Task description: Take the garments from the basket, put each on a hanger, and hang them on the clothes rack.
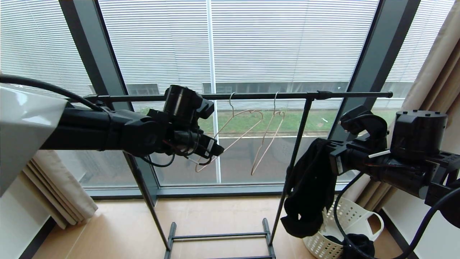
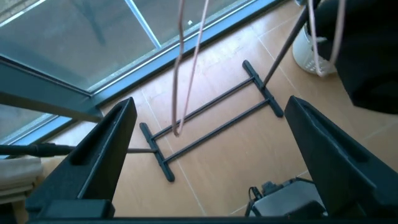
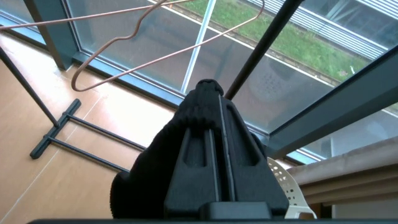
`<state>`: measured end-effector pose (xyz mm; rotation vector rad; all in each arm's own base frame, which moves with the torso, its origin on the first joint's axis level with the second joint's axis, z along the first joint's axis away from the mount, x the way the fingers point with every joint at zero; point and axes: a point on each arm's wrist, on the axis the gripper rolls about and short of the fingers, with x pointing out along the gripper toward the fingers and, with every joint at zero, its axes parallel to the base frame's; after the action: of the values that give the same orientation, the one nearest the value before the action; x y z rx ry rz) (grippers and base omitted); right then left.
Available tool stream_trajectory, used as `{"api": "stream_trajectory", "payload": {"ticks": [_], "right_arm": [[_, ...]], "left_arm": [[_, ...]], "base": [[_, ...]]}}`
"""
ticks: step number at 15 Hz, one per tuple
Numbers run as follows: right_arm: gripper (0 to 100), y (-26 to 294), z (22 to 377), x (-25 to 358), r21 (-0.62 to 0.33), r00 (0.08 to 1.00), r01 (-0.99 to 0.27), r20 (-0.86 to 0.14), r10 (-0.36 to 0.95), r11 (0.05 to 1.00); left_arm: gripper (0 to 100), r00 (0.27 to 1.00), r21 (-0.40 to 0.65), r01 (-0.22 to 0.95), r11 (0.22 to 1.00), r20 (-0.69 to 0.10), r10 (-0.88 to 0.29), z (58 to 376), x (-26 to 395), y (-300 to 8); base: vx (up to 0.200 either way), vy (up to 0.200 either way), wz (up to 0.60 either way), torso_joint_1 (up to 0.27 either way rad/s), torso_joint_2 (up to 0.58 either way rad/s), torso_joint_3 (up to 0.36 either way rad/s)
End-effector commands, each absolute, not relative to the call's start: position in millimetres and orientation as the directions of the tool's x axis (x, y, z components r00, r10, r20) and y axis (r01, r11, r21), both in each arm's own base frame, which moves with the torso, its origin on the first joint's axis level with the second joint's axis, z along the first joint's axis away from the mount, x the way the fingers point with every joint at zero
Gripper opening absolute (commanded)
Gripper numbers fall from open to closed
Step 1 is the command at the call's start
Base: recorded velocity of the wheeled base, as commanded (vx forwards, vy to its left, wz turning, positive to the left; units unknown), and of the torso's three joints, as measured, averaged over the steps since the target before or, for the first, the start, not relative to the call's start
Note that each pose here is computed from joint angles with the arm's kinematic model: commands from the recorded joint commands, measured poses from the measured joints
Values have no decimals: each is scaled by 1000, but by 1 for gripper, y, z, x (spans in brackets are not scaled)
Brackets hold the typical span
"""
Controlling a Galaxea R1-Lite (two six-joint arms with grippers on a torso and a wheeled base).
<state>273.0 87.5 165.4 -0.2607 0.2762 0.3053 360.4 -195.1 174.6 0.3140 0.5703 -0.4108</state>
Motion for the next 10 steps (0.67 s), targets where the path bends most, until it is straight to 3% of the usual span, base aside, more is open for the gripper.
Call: {"api": "stream_trajectory", "payload": {"ticks": [1, 10], "right_arm": [[0, 87, 167, 272, -210, 918, -328, -300, 258, 921], [0, 85, 168, 270, -211, 921, -323, -296, 255, 922]], "left_arm": [[100, 761, 173, 438, 882, -593, -262, 152, 390, -199], [100, 779, 175, 412, 894, -577, -246, 116, 440, -212]], "base": [[0, 0, 0, 0, 0, 0], [0, 0, 0, 0, 0, 0]]}}
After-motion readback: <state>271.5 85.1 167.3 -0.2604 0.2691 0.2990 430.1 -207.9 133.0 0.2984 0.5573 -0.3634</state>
